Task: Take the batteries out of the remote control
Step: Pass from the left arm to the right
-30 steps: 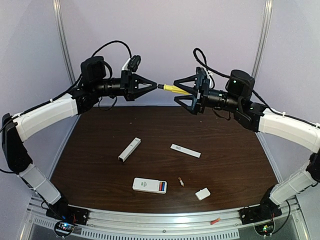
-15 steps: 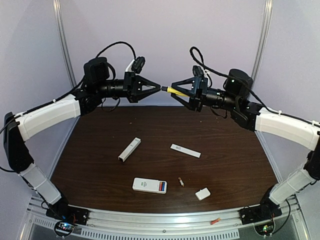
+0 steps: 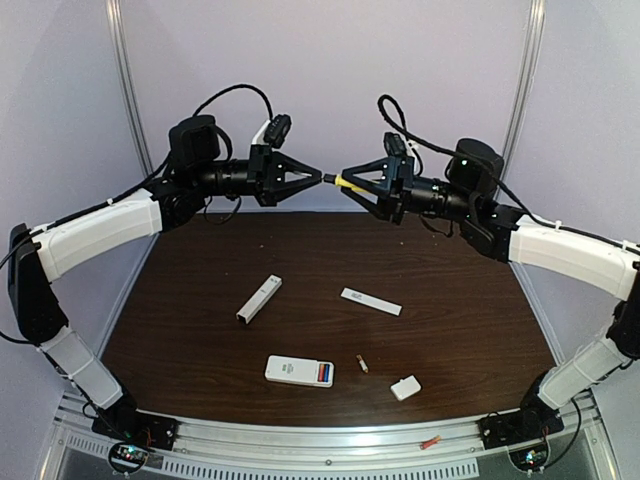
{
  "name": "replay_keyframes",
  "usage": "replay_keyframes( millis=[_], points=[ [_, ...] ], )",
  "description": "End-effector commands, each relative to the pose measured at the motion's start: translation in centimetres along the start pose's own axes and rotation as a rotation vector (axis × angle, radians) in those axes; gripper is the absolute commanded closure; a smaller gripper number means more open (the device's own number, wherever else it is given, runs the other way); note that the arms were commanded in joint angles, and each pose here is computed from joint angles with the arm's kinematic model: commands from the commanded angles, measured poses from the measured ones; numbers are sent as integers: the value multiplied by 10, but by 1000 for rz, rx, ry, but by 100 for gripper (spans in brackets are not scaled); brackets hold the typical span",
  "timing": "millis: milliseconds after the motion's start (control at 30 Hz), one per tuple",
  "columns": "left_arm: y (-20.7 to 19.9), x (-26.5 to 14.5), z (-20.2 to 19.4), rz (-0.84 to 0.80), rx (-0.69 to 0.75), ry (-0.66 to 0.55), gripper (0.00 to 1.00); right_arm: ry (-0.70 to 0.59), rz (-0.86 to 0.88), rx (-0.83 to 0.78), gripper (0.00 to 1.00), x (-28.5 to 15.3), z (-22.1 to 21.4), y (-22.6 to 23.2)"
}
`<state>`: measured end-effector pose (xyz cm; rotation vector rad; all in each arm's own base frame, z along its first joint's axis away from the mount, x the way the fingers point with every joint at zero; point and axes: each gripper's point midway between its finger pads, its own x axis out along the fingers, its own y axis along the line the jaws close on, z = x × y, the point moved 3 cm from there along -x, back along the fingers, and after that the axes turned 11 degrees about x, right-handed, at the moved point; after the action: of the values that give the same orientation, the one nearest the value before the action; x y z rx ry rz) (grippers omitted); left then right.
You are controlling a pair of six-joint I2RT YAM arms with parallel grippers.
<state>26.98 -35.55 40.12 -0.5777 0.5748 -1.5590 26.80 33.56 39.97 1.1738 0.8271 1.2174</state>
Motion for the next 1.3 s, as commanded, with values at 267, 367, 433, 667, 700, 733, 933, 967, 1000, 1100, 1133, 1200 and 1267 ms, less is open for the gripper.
replay_keyframes(
  millis=[267, 367, 433, 667, 700, 733, 933, 967, 1000, 1100, 1133, 1200, 1267],
  points=[
    [2, 4, -8, -25, 11, 20, 100, 32, 29, -10, 68, 6, -7, 8],
    [1, 5, -9, -25, 12, 24, 100, 38, 28, -10, 70, 7, -9, 8],
    [1, 6, -10, -22, 12, 27, 100, 42, 28, -8, 73, 8, -10, 7],
    [3, 6, -13, -17, 7, 34, 100, 51, 20, -6, 83, 10, -14, 5],
    [3, 6, -14, -15, 6, 35, 100, 53, 17, -4, 84, 10, -15, 4],
    [4, 6, -15, -15, 5, 35, 100, 54, 17, -5, 85, 10, -15, 4],
    [7, 6, -17, -2, -3, 34, 100, 58, -6, -4, 94, 8, -19, 0],
    [7, 6, -17, 1, -4, 35, 96, 53, -18, -4, 95, 7, -19, -2],
    [7, 5, -18, 4, -5, 35, 90, 47, -34, -9, 97, 5, -20, -4],
    [7, 4, -19, 17, -5, 40, 75, 43, -88, -1, 100, 0, -23, -14],
    [7, 4, -20, 23, -3, 44, 71, 48, -108, -3, 100, -2, -25, -16],
    [7, 2, -23, 37, 6, 53, 61, 55, -151, -15, 100, -7, -28, -20],
    [8, -1, -28, 57, 10, 67, 53, 54, -208, -36, 100, -13, -30, -24]
  ],
)
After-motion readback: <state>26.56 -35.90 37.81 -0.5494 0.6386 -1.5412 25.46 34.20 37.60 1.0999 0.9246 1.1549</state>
